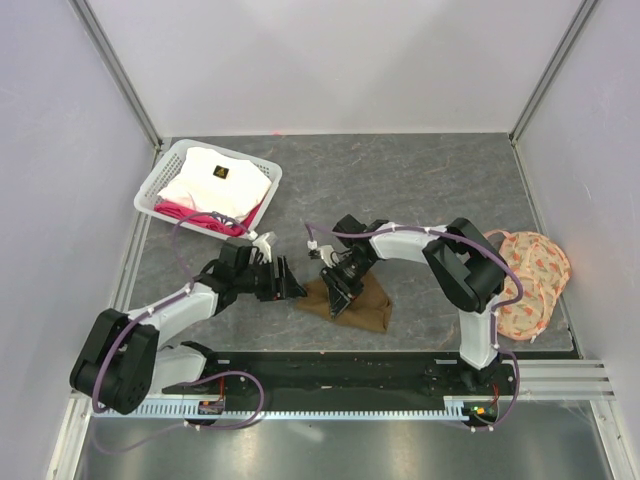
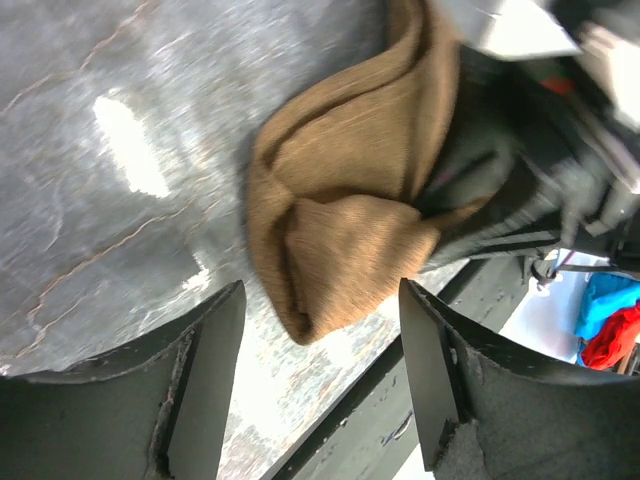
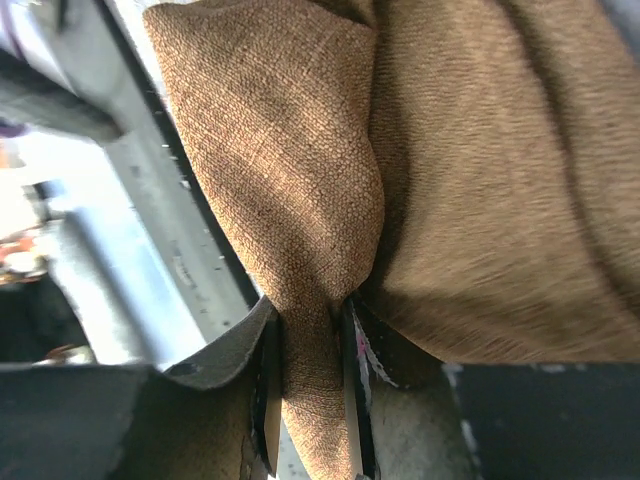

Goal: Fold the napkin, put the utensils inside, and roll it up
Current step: Roll the napkin with the utensil

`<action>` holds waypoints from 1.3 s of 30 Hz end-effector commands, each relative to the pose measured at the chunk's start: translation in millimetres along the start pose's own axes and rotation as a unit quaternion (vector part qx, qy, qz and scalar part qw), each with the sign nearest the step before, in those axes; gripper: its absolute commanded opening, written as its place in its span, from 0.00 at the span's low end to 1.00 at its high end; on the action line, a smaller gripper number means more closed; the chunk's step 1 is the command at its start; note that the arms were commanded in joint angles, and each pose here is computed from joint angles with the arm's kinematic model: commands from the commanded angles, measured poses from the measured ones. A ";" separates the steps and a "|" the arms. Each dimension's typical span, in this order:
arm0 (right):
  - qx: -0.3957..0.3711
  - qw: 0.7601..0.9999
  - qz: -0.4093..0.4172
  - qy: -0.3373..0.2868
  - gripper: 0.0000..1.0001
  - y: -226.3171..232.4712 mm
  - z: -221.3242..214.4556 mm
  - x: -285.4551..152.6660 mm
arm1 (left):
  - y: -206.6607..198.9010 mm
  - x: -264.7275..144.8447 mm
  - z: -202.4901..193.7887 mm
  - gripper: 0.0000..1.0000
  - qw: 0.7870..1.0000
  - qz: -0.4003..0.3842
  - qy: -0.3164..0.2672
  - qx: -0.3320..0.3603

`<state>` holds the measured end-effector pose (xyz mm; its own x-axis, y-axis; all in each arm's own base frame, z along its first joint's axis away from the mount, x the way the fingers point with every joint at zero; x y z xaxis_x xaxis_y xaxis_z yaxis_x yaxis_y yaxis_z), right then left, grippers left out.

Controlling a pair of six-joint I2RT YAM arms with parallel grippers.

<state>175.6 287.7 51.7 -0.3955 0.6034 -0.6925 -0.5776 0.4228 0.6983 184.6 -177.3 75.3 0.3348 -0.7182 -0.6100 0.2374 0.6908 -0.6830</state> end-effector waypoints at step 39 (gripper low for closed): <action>0.066 0.994 0.052 -0.069 0.68 -17.6 35.5 -44.4 | -5.9 27.5 10.8 0.02 0.996 -0.018 0.075 -0.034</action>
<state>208.9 278.2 55.2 -0.4635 0.7350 -0.4950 -0.2821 0.4072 0.8687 203.3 -197.2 69.1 0.2542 -0.7592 -0.5992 0.2378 0.6496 -0.7221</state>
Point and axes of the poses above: each gripper's point midway between its finger pads, its own x axis out along the fingers, its own y axis along the line the jaws close on, z = x × y, the point moved 4 cm from there along -x, back along the fingers, and after that the axes turned 1 degree about x, right-handed, at the moved point
